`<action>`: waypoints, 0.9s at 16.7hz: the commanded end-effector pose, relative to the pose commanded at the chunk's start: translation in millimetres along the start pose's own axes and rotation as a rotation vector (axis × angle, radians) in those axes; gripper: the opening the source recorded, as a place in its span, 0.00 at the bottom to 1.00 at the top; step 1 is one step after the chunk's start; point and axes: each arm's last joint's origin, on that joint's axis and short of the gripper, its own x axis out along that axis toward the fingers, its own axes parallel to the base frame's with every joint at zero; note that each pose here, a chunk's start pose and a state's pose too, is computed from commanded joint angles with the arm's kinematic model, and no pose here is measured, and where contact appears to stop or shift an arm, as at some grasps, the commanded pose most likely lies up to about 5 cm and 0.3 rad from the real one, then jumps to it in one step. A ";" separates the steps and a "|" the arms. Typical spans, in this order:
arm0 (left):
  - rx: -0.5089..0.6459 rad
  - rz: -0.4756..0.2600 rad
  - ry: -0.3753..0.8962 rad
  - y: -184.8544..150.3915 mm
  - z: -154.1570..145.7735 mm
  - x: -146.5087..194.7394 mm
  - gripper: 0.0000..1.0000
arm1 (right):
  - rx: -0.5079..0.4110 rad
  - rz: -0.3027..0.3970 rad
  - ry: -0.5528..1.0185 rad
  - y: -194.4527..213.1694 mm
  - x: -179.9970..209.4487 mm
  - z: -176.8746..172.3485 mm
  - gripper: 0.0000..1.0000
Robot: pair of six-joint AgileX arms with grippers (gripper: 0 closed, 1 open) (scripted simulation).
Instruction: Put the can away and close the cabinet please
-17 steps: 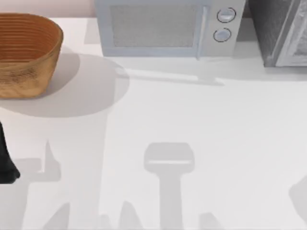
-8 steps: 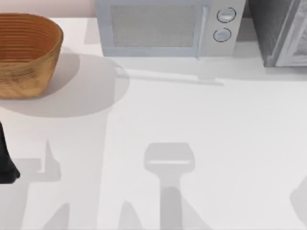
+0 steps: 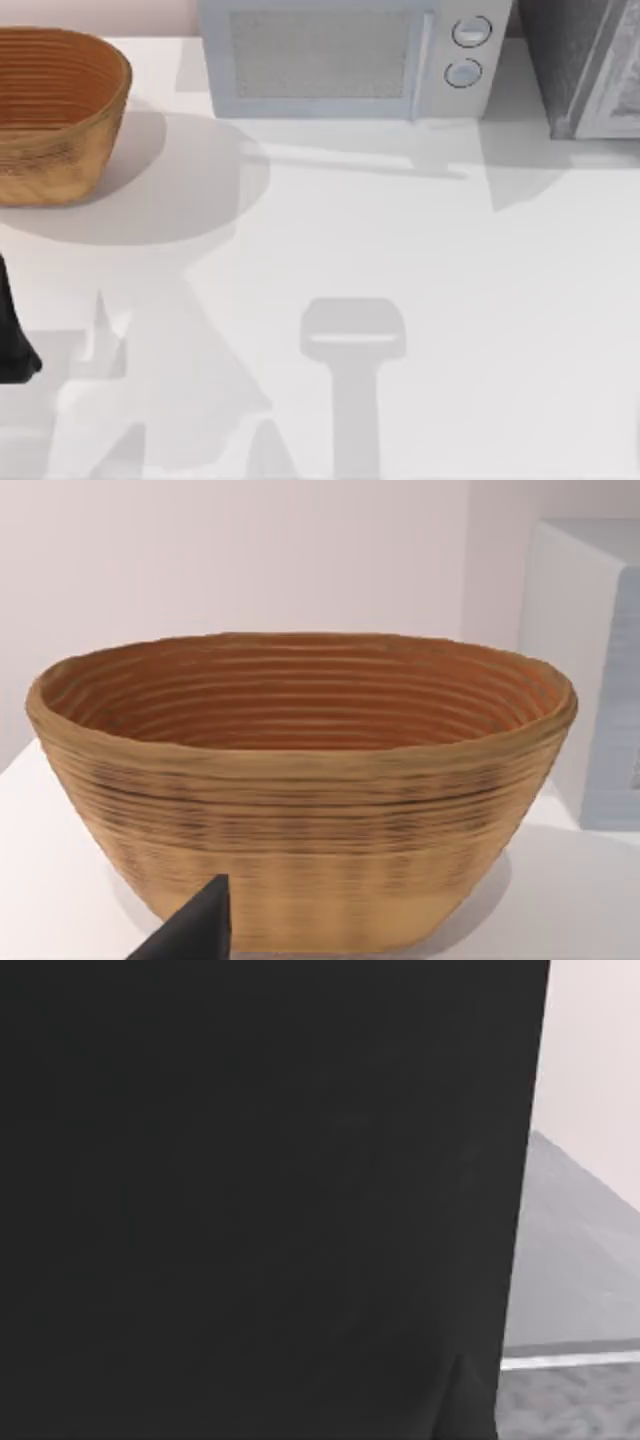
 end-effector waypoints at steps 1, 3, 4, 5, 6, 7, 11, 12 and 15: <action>0.000 0.000 0.000 0.0 0.0 0.0 1.00 | 0.000 0.000 0.002 23.0 2.4 -0.8 1.00; 0.000 0.000 0.000 0.0 0.0 0.0 1.00 | -0.003 0.001 0.005 66.3 -0.1 -2.3 1.00; 0.000 0.000 0.000 0.0 0.0 0.0 1.00 | -0.004 0.001 0.004 84.9 -4.4 -2.9 1.00; 0.000 0.000 0.000 0.0 0.0 0.0 1.00 | -0.005 0.001 0.003 100.6 -9.7 -3.3 1.00; 0.000 0.000 0.000 0.0 0.0 0.0 1.00 | -0.005 0.001 0.002 113.4 -15.2 -3.8 1.00; 0.000 0.000 0.000 0.0 0.0 0.0 1.00 | -0.006 0.001 0.001 123.7 -20.5 -4.2 1.00; 0.000 0.000 0.000 0.0 0.0 0.0 1.00 | -0.006 0.001 -0.004 141.9 -33.0 -4.9 1.00; 0.000 0.000 0.000 0.0 0.0 0.0 1.00 | -0.006 0.001 -0.004 141.9 -33.0 -4.9 1.00; 0.000 0.000 0.000 0.0 0.0 0.0 1.00 | -0.009 -0.044 -0.025 131.4 -40.8 1.8 1.00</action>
